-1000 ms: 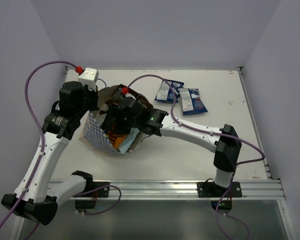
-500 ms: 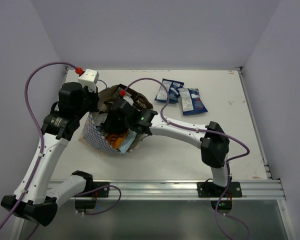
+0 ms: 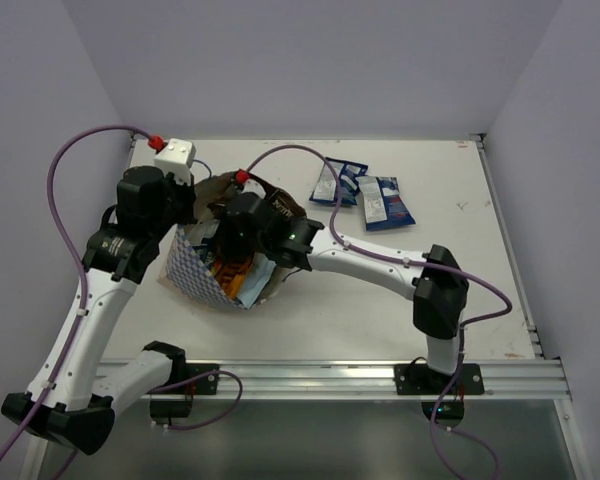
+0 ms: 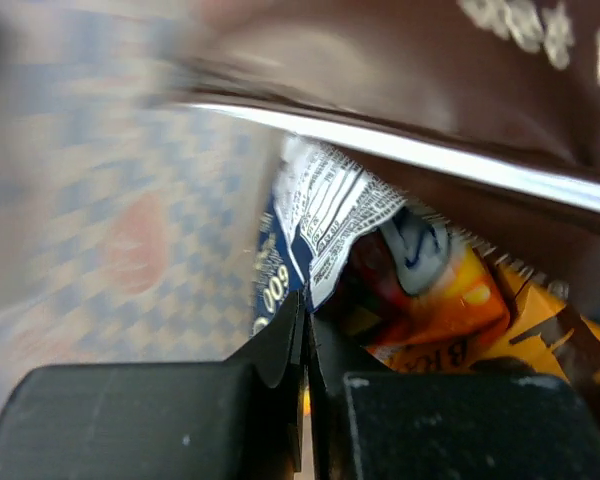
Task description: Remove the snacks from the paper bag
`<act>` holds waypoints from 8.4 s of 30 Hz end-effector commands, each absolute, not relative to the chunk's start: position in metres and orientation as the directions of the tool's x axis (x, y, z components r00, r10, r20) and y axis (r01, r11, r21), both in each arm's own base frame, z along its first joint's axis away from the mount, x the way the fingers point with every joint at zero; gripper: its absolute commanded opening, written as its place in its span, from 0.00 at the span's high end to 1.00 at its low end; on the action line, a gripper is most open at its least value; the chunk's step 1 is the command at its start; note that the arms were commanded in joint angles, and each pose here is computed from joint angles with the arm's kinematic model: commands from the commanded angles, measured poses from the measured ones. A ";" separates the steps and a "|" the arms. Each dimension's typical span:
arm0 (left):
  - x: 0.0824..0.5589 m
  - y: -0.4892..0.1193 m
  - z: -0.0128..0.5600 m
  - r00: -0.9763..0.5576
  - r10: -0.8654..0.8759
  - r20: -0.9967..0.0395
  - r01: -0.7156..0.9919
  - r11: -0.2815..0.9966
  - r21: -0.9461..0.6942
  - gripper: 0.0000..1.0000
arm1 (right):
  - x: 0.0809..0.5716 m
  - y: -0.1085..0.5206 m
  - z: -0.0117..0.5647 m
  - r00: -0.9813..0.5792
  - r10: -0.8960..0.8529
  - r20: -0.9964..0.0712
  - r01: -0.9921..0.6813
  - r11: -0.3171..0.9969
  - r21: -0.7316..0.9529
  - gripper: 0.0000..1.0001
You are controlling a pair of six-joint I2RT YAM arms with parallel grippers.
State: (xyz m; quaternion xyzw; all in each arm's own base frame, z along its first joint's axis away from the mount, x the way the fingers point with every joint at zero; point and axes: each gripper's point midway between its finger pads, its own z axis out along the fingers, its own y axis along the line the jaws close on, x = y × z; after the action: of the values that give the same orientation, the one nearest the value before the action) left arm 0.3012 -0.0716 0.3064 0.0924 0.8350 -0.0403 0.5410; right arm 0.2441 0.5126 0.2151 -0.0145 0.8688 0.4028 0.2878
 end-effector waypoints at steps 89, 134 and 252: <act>0.306 -0.087 0.345 -0.281 0.099 -0.955 0.273 0.962 0.019 1.00 | 0.304 0.442 0.239 -0.108 -0.536 -0.838 -0.957 0.285 -0.059 0.64; 0.319 -0.051 0.347 -0.300 0.083 -0.950 0.059 0.996 0.069 1.00 | 0.318 0.214 0.326 -0.361 0.180 -0.915 -0.615 0.691 0.379 1.00; 0.311 -0.051 0.331 -0.348 0.107 -0.932 0.080 0.993 0.084 1.00 | 0.320 0.304 0.365 -0.069 -0.319 -0.945 -0.876 0.473 -0.095 0.16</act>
State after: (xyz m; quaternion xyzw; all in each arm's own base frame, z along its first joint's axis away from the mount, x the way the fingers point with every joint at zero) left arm 0.3054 -0.0427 0.2987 0.0561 0.8500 0.0365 0.5225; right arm 0.3795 0.2726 0.3605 -0.2519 0.7741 0.2749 0.5116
